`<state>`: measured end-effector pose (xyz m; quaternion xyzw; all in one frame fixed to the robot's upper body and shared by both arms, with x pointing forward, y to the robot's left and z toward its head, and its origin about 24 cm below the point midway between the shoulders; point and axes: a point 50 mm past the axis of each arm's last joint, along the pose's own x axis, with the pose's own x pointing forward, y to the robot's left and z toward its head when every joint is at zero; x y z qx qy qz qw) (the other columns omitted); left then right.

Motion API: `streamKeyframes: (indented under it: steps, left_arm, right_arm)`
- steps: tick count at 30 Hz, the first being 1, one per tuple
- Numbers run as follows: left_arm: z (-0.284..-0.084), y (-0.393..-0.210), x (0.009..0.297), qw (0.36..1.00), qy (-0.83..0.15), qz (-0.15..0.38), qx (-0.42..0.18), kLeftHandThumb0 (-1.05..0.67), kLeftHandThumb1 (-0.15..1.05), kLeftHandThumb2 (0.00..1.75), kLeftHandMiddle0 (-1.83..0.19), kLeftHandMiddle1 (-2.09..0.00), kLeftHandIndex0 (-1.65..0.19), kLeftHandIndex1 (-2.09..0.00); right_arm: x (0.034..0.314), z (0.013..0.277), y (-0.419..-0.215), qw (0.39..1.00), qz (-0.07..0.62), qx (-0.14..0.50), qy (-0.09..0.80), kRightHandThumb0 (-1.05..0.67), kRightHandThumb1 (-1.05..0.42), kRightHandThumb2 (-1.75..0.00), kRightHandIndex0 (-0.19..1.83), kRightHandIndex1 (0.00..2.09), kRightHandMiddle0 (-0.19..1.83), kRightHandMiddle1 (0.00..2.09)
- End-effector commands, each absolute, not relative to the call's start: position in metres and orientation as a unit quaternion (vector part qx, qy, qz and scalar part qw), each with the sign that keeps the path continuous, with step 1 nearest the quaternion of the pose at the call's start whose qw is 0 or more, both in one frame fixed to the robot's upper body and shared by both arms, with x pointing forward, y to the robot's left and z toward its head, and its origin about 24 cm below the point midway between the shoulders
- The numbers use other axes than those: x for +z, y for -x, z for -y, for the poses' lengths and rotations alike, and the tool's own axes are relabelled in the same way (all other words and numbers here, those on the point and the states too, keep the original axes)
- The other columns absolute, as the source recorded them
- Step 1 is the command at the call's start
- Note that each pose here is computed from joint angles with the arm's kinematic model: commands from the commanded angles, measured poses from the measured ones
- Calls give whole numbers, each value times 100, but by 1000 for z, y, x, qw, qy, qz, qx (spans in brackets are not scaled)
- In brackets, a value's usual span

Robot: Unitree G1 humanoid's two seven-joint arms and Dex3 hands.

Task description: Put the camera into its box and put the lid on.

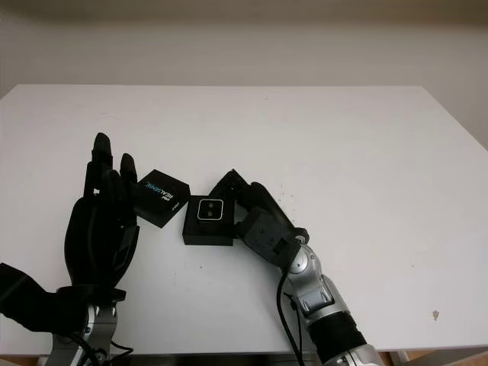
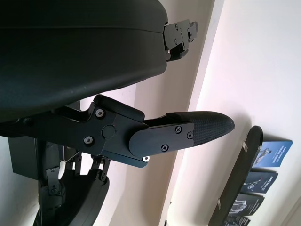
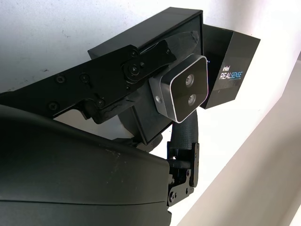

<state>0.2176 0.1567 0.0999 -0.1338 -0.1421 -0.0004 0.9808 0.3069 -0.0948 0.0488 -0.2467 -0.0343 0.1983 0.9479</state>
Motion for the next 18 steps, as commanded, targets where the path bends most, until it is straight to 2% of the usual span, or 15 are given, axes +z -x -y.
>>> streamKeyframes:
  steps: [1,8,10,11,13,14,15,16,18]
  left_arm:
    - [-157,-216,104,979,134,151,-3,-73,105,53,19,-3,19,0]
    - [-157,-215,104,980,132,149,0,-73,105,53,19,-4,19,-1]
    - [-157,-215,104,980,132,149,-1,-73,105,53,19,-4,19,-1]
    - [-157,-215,104,980,132,149,-1,-73,105,53,19,-4,19,-1]
    - [-157,-215,104,980,133,150,-1,-73,105,53,19,-5,19,-2]
    - [-158,-215,104,980,134,150,-1,-73,105,53,19,-5,19,-2]
    - [-158,-215,104,979,135,150,-2,-73,105,53,19,-5,19,-2]
    - [-158,-215,104,979,135,150,-3,-73,105,53,19,-4,19,-2]
    - [-158,-216,104,980,133,150,-4,-73,105,53,19,-4,19,-2]
  right_arm:
    - [38,98,-305,947,10,196,253,-36,-95,-5,47,11,25,179]
    - [37,98,-303,944,13,199,262,-37,-94,-5,47,11,26,177]
    - [37,98,-302,944,11,204,261,-39,-94,-5,41,7,22,162]
    - [37,98,-302,943,9,207,260,-42,-93,-5,38,6,18,144]
    - [38,98,-301,941,10,213,262,-50,-92,-5,23,3,10,92]
    - [38,98,-300,940,12,215,263,-54,-91,-5,17,3,11,64]
    - [38,99,-300,939,15,216,267,-55,-91,-5,13,4,14,45]
    - [38,99,-299,938,18,215,270,-59,-91,-5,9,3,12,31]
    - [38,100,-299,937,25,211,278,-61,-91,-5,5,2,9,21]
